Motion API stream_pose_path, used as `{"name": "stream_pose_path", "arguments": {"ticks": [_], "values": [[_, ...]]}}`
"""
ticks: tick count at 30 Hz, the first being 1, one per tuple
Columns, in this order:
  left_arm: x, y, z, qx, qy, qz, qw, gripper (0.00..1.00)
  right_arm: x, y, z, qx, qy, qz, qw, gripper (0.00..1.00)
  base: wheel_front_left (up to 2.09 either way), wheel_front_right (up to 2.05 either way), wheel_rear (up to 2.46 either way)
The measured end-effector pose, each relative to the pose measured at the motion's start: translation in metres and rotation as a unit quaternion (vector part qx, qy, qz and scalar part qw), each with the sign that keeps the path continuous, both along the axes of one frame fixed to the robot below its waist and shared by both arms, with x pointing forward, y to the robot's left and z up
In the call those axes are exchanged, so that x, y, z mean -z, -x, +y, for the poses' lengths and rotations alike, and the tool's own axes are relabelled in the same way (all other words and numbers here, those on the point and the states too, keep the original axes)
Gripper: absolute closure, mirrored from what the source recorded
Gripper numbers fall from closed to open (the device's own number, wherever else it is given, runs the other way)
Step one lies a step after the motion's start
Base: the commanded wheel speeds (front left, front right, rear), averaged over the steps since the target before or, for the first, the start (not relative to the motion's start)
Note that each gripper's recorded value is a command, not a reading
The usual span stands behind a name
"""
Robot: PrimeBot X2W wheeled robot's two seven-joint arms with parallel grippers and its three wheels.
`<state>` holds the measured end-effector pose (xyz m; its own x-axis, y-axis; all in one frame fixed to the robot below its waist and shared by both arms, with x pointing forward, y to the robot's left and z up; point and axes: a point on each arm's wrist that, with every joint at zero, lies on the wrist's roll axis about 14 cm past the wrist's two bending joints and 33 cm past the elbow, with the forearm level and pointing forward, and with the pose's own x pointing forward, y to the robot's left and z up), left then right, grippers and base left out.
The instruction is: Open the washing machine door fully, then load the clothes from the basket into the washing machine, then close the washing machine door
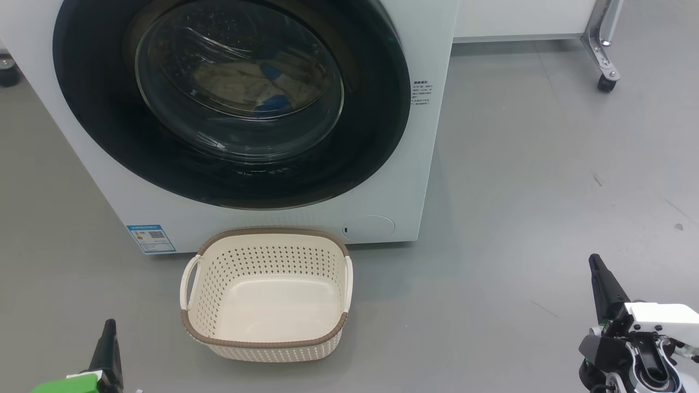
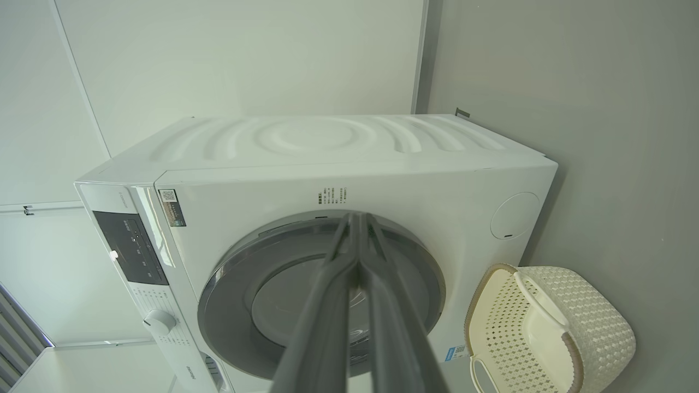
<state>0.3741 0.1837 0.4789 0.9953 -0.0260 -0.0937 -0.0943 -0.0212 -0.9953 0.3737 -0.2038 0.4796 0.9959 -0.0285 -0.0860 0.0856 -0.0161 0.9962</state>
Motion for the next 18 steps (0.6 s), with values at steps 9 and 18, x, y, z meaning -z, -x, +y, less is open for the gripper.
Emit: {"name": "stream_pose_path", "arguments": {"ticks": [9, 18], "values": [[-0.0007, -0.0007, 0.0000, 0.001, 0.000, -0.001, 1.000, 1.00, 0.0002, 0.0000, -0.0002, 0.000, 0.000, 0.000, 1.000, 1.00, 0.00, 0.00, 0.00], [-0.0005, -0.0007, 0.0004, 0.000, 0.000, -0.001, 1.000, 1.00, 0.0003, 0.0001, -0.0001, -0.001, 0.000, 0.000, 1.000, 1.00, 0.00, 0.00, 0.00]]}}
